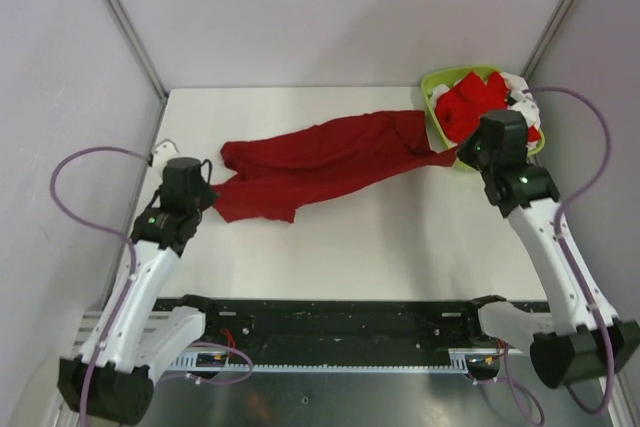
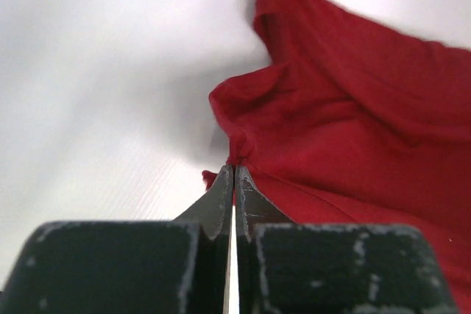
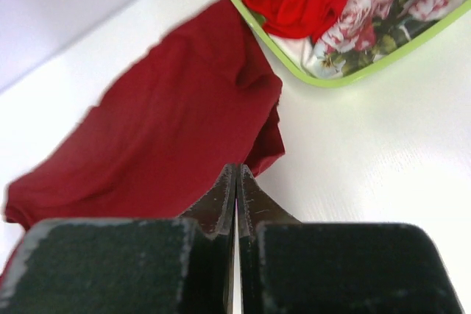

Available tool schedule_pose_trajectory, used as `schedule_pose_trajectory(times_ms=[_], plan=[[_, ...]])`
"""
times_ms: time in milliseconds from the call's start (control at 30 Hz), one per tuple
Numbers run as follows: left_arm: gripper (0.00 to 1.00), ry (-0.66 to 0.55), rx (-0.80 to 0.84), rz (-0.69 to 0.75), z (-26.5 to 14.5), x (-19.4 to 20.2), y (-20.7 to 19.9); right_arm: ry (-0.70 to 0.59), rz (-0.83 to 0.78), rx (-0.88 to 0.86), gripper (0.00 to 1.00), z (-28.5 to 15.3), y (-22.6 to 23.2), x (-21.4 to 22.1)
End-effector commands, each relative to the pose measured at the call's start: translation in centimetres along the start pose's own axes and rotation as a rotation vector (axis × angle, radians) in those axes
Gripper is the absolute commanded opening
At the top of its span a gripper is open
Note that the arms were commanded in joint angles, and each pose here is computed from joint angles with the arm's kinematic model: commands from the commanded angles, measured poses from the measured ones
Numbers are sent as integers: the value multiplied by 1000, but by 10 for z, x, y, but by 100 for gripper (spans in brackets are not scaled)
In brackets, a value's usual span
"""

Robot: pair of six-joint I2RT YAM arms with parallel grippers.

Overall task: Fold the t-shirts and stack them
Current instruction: Flatten out the tshirt

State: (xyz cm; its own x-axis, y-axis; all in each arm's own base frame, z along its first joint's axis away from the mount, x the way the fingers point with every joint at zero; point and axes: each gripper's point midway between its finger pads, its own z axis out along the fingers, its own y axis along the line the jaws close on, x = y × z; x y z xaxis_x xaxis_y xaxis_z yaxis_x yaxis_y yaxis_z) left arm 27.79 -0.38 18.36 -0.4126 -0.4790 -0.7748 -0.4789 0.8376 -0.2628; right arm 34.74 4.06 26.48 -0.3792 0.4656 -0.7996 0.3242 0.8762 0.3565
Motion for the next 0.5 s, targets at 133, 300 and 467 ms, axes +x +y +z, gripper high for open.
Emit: schedule_pose_trajectory(times_ms=[133, 300, 467], plan=[[0, -168, 145, -11, -85, -68, -6, -183, 79, -103, 0, -91, 6, -64], [0, -213, 190, -70, -100, -97, -22, -245, 89, -162, 0, -91, 22, -83], [0, -218, 186, -88, -71, -129, -59, -263, 78, -181, 0, -38, 51, -95]])
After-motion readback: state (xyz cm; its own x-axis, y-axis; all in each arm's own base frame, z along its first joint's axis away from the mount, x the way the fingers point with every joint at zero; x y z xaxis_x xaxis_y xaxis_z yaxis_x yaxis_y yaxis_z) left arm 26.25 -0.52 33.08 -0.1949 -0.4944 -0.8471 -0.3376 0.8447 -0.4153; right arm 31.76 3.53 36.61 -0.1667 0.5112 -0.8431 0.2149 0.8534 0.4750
